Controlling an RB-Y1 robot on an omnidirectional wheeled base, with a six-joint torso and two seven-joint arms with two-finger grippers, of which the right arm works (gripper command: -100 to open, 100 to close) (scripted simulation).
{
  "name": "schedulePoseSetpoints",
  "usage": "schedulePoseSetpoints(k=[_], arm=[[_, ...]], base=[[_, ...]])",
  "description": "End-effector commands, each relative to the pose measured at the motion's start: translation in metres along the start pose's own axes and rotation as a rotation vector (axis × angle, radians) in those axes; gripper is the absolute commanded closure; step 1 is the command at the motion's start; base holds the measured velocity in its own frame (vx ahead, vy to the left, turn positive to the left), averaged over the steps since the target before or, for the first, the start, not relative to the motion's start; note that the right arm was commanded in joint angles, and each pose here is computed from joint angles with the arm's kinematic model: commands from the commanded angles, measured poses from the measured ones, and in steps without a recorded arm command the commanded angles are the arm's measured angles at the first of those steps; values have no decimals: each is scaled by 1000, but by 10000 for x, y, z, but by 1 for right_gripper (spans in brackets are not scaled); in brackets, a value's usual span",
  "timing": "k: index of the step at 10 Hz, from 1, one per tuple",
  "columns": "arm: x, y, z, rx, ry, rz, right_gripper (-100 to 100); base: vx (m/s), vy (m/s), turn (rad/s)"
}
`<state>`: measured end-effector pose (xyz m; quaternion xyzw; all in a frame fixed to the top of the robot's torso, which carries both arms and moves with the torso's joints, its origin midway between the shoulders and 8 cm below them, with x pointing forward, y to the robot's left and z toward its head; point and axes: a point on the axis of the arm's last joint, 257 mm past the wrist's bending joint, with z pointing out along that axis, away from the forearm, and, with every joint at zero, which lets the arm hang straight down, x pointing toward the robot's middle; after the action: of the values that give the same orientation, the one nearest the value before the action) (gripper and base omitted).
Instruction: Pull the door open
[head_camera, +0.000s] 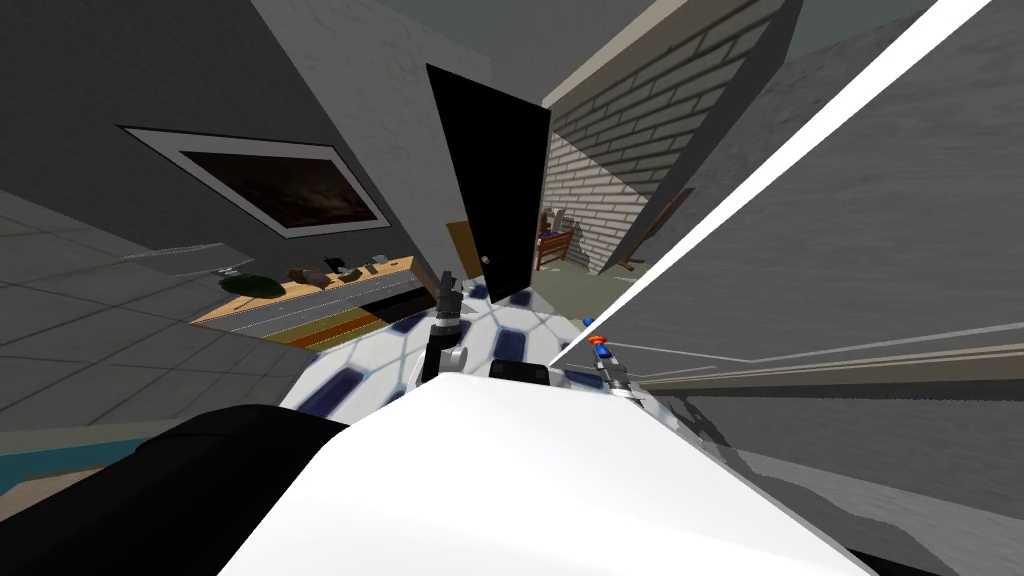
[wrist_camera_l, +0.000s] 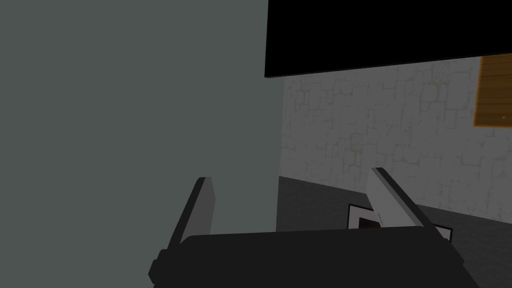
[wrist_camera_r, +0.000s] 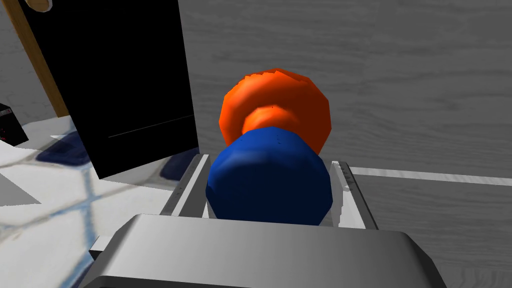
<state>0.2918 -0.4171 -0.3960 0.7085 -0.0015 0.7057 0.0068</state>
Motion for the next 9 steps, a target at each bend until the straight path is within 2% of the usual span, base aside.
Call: schedulePoseSetpoints(k=[1, 3, 4, 7, 8, 9], arm=[[-15, 12, -158, 14, 0, -1, 100], [-13, 19, -379, 32, -1, 0, 100], [1, 15, -379, 34, 4, 0, 100], [25, 13, -655, 60, 5, 4, 100], [32, 12, -719, 66, 5, 6, 100], [7, 5, -678, 63, 2, 4, 100]], base=[[-69, -33, 92], [-87, -35, 97], [-64, -29, 23], [-61, -25, 70], [-62, -31, 45], [-28, -10, 9]])
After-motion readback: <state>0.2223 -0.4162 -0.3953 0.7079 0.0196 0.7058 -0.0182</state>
